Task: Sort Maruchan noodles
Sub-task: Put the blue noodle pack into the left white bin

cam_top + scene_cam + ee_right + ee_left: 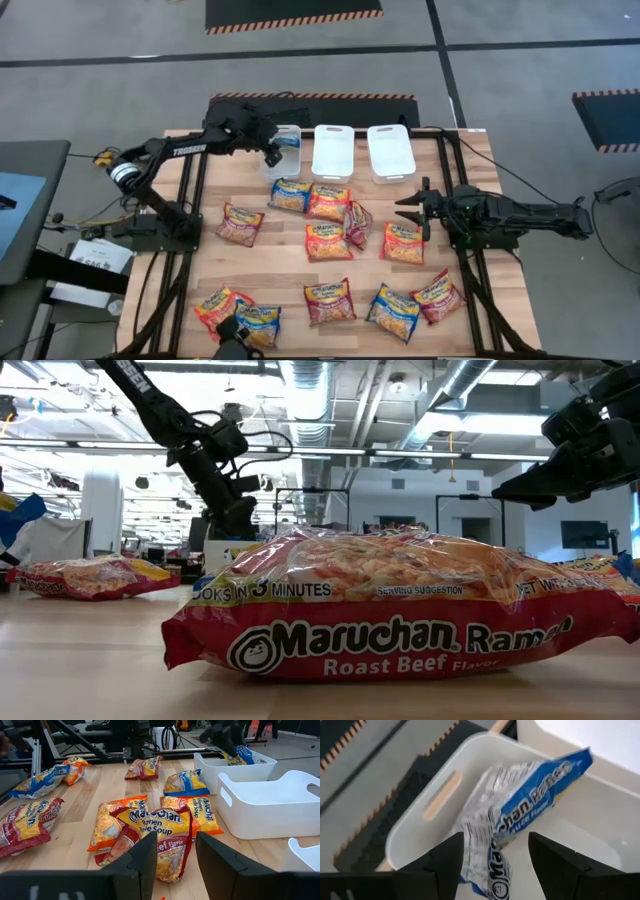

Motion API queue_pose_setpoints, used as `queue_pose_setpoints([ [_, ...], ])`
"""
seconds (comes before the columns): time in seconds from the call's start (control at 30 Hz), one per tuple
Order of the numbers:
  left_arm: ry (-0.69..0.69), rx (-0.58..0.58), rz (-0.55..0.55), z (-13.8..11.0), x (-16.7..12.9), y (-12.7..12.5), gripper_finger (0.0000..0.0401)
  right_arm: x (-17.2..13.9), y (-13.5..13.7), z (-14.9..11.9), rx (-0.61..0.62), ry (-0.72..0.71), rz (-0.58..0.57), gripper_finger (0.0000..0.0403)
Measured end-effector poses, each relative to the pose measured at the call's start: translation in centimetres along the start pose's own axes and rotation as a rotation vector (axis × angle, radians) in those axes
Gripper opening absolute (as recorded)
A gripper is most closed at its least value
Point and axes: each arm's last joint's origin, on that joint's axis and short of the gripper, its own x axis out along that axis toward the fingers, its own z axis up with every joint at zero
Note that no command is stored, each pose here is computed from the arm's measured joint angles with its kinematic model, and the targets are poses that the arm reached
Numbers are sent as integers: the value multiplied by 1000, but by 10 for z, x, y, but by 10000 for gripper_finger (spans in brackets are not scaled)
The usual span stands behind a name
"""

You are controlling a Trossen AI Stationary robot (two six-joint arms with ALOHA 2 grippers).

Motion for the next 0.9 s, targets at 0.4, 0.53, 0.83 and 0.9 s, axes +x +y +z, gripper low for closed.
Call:
queue_pose_setpoints([
  [0.4, -85, -55, 174, 7, 3, 18, 208, 0, 0, 0, 0, 0, 0, 159],
  [0.53, -74, -101, 206, 3, 6, 29, 208, 0, 0, 0, 0, 0, 0, 159],
  [0.83, -46, -205, 197, -6, 14, 39, 208, 0, 0, 0, 0, 0, 0, 159],
  [0.9, -60, -204, 198, -4, 10, 39, 208, 0, 0, 0, 0, 0, 0, 159],
])
